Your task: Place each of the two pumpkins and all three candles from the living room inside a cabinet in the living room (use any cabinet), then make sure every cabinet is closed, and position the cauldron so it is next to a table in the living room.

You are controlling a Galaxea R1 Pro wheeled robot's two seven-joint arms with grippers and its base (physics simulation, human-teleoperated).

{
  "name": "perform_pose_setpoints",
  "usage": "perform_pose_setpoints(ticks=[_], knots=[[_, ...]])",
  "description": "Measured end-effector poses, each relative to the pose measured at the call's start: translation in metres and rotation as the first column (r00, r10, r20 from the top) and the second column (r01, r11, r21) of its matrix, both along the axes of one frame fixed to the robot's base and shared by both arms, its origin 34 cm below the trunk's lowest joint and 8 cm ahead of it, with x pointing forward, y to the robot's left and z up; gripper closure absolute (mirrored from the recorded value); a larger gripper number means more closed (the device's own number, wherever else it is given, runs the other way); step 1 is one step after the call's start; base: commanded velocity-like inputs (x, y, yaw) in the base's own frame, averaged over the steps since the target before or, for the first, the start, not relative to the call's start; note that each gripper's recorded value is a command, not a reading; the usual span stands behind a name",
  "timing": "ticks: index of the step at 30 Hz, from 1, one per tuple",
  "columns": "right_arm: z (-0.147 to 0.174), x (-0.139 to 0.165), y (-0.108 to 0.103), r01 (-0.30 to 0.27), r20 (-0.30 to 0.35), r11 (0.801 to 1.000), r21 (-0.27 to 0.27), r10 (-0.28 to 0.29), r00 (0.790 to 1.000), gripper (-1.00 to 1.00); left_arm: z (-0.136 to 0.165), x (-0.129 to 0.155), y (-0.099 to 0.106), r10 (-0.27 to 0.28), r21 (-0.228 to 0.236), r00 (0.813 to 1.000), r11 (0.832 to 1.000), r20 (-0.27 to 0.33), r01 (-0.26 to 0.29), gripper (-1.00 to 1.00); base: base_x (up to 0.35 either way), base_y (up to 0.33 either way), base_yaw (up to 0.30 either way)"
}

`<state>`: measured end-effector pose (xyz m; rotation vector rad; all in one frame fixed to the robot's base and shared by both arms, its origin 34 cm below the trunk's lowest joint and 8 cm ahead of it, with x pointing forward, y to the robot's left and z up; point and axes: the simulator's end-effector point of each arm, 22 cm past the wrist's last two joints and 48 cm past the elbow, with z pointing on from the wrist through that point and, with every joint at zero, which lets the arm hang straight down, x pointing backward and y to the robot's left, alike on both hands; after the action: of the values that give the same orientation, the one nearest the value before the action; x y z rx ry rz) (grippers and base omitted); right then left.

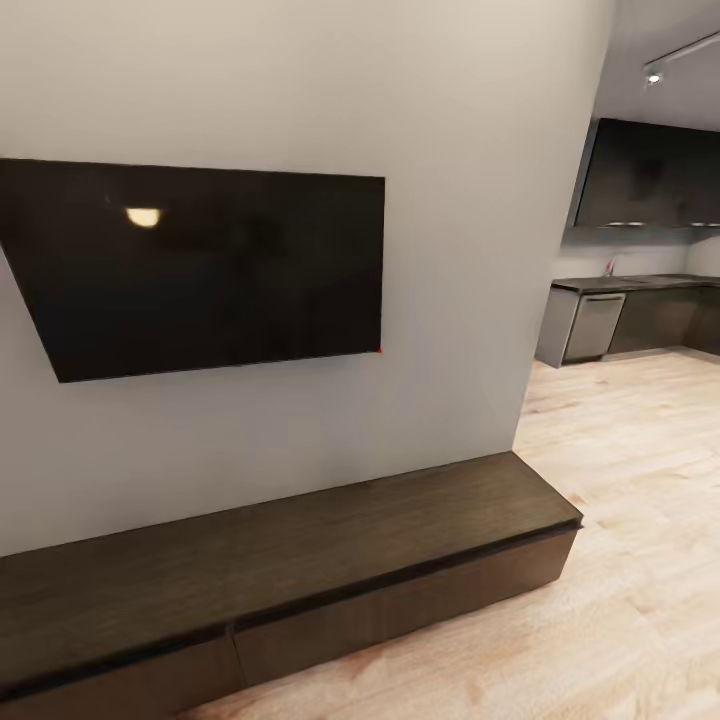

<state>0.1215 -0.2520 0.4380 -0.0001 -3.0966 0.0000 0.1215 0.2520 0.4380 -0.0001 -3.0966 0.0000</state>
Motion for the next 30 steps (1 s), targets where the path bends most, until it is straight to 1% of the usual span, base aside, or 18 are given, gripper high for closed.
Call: perform_pose_setpoints(ticks=[1,4,6,10,12,14,21,22,25,26,30], knots=[[0.000,0.003,-0.003,-0.002,0.003,1.000,-0.004,0.002,1.000,-1.00,0.000,0.000,0.003,0.000,0.000,1.000,1.000,0.001,0.000,-1.00,0.000,0.000,0.000],[0.000,0.011,0.000,-0.004,0.019,1.000,0.000,0.004,1.000,-1.00,0.000,0.000,0.002,0.003,-0.003,1.000,1.000,0.002,-0.003,-1.00,0.000,0.000,0.000],[-0.001,0.020,0.002,-0.010,0.033,1.000,0.002,0.010,0.999,-1.00,0.000,0.002,-0.002,0.023,-0.007,1.000,1.000,0.006,-0.023,-1.00,0.000,0.000,0.000],[0.003,0.047,0.003,-0.035,0.073,0.999,0.000,0.035,0.997,-1.00,0.003,0.012,-0.013,0.065,-0.019,0.998,0.998,0.026,-0.064,-1.00,0.000,0.000,0.000],[0.007,0.061,0.004,-0.046,0.096,0.999,0.002,0.045,0.994,-1.00,0.006,0.018,-0.012,0.085,-0.018,0.996,0.996,0.040,-0.084,-1.00,0.000,0.000,0.000],[0.010,0.066,0.004,-0.055,0.108,0.999,0.000,0.054,0.993,-1.00,0.010,0.021,-0.011,0.105,-0.017,0.993,0.994,0.044,-0.105,-1.00,0.000,0.000,0.000],[0.023,0.085,0.002,-0.049,0.148,0.999,-0.008,0.050,0.988,-1.00,0.021,0.021,-0.009,0.142,-0.013,0.989,0.990,0.046,-0.141,-1.00,0.000,0.000,0.000],[0.027,0.113,0.003,-0.050,0.204,0.999,-0.009,0.051,0.978,-1.00,0.021,0.021,-0.009,0.213,-0.012,0.976,0.977,0.046,-0.213,-1.00,0.000,0.000,0.000],[0.027,0.114,0.003,-0.052,0.207,0.999,-0.008,0.053,0.977,-1.00,0.021,0.022,-0.008,0.240,-0.011,0.970,0.971,0.047,-0.240,-1.00,0.000,0.000,0.085],[0.027,0.114,0.003,-0.053,0.208,0.999,-0.009,0.054,0.977,-1.00,0.021,0.023,-0.007,0.257,-0.010,0.965,0.966,0.051,-0.257,-1.00,0.000,0.000,0.187],[0.027,0.114,0.003,-0.053,0.208,0.999,-0.010,0.054,0.977,-1.00,0.021,0.026,-0.005,0.278,-0.008,0.958,0.961,0.068,-0.278,-1.00,0.000,0.000,0.245]])
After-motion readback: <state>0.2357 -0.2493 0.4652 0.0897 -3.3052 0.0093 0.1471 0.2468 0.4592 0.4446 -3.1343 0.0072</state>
